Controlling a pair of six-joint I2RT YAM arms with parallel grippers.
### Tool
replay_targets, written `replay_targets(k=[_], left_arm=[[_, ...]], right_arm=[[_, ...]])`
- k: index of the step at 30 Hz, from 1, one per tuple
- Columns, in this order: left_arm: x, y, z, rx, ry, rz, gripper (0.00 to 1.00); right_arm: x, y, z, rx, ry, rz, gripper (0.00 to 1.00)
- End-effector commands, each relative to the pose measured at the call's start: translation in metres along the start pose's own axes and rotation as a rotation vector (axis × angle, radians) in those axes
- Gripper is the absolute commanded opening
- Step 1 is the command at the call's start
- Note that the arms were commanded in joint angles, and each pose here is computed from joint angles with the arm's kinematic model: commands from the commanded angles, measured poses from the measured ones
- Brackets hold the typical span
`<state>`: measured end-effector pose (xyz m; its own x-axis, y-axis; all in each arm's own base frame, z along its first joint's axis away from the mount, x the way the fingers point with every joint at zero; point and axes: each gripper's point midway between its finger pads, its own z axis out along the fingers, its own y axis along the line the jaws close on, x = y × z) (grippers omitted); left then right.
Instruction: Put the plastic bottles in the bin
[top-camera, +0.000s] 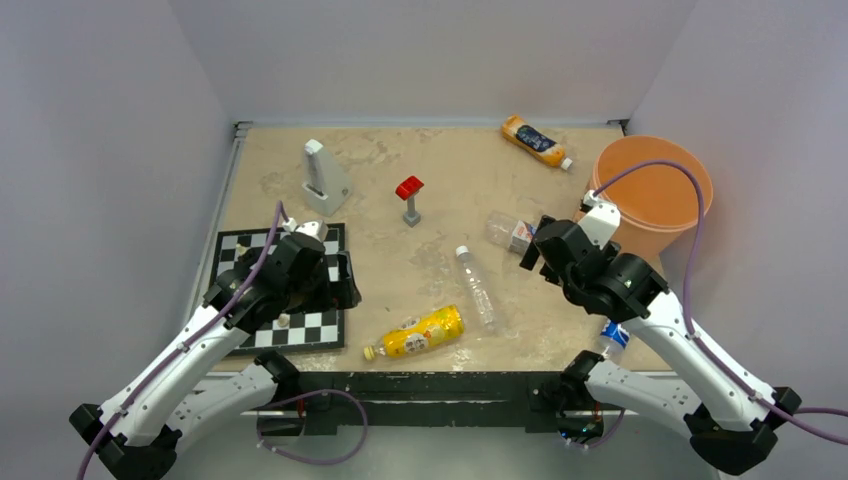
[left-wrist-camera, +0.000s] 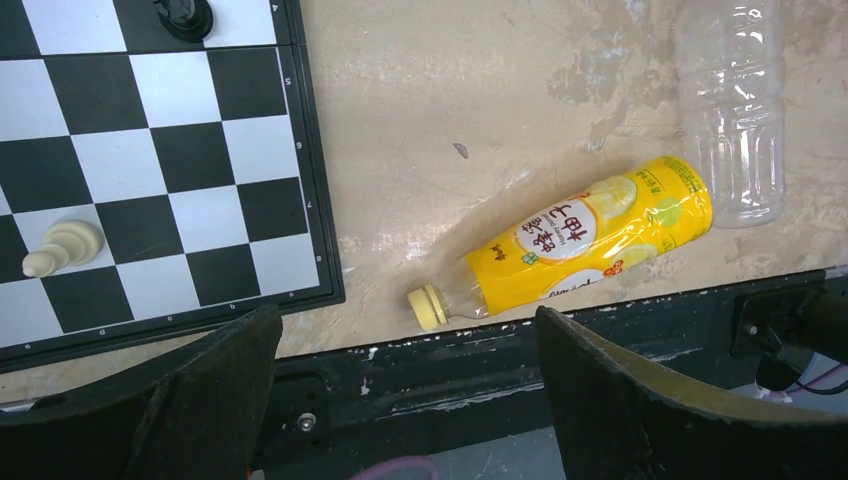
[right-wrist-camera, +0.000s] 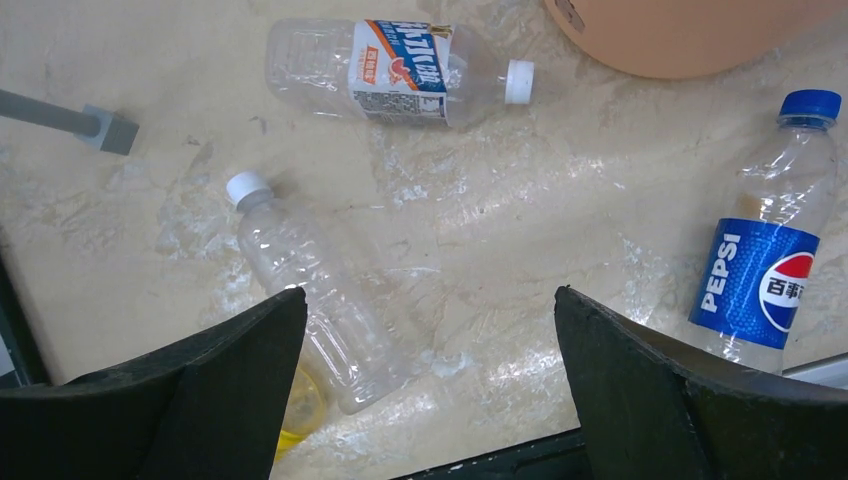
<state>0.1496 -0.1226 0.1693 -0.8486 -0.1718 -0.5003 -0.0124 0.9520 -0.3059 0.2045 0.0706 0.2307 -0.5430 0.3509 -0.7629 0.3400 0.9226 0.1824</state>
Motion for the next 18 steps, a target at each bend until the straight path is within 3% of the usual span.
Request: replay_targets(k=[1,15,18], left_arm=[[-0.013,-0.014,-0.008,0.058,-0.042,0.011,1.0],[-0.011,-0.009,-0.004,0.026,-0.031,-0.004,1.0],[-0.006,-0.002,-0.003,0.008,-0.026,-0.012,1.0]], right_arm=[[0.001,-0.005,0.001,0.019,-0.01,0.052,0.98],[0.001,0.023,0.014,-0.142,0.0,0.119,0.99],[0.0,-0.013,0.049,-0.075,0.052,0.182,0.99]])
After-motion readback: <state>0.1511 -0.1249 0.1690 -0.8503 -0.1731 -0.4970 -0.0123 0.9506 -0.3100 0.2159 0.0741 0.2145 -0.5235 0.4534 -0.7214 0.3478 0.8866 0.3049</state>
